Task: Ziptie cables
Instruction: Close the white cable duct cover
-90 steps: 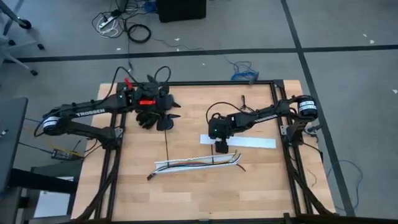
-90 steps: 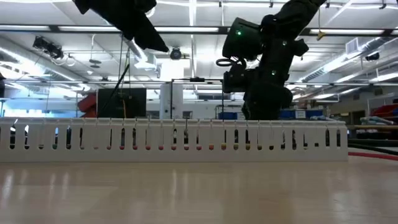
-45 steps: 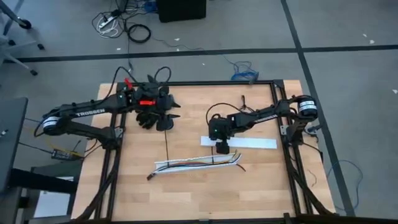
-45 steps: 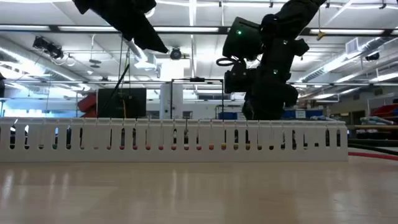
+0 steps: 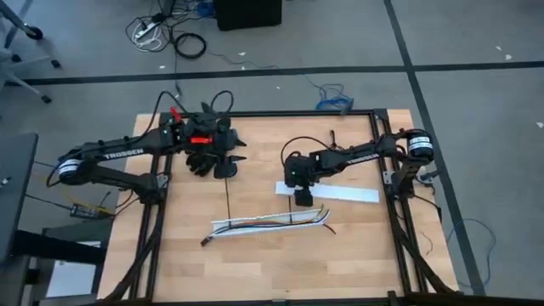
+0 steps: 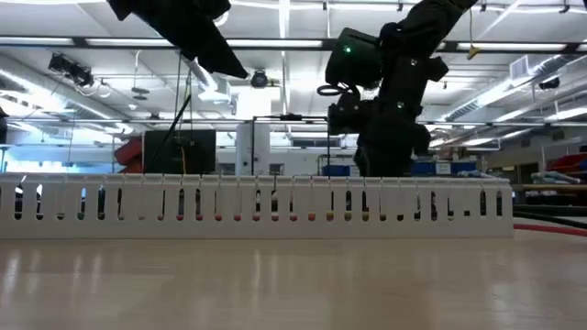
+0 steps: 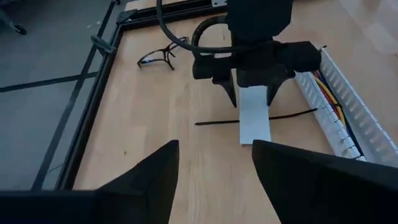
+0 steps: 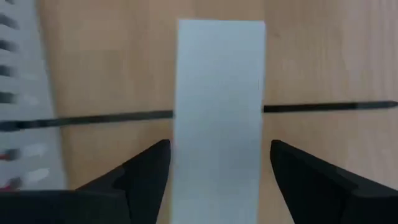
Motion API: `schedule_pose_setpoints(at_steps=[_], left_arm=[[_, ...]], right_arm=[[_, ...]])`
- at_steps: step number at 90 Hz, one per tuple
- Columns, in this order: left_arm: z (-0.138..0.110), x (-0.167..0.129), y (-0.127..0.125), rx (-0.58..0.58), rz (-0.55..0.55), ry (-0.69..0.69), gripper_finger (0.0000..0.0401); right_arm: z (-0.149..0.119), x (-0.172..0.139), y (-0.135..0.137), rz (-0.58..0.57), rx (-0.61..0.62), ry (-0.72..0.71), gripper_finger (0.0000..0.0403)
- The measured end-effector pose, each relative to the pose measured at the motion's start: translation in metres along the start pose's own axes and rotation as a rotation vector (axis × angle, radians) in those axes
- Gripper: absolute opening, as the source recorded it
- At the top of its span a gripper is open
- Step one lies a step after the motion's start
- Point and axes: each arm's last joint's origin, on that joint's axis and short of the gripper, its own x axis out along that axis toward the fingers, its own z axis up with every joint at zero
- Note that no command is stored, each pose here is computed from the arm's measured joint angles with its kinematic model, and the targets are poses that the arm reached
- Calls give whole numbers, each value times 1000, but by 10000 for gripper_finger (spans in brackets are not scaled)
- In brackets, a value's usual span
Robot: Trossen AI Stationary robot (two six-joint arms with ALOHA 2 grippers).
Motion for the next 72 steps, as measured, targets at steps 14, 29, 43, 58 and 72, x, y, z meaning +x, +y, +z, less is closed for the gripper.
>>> schedule_pose_setpoints(at_steps=[14,29,43,58,72], left_arm=[[0,0,0,0,5,2,198],[0,0,0,2,5,4,198],[-1,0,0,3,3,9,198],[-1,0,0,3,3,10,198],[-1,0,0,3,3,10,198]], right_arm=[[-2,0,1,25,28,24,272],[-4,1,0,-15,33,42,271],[-6,3,0,-26,37,39,278],[-14,8,0,-26,62,58,287],[-18,11,0,-29,78,38,288]])
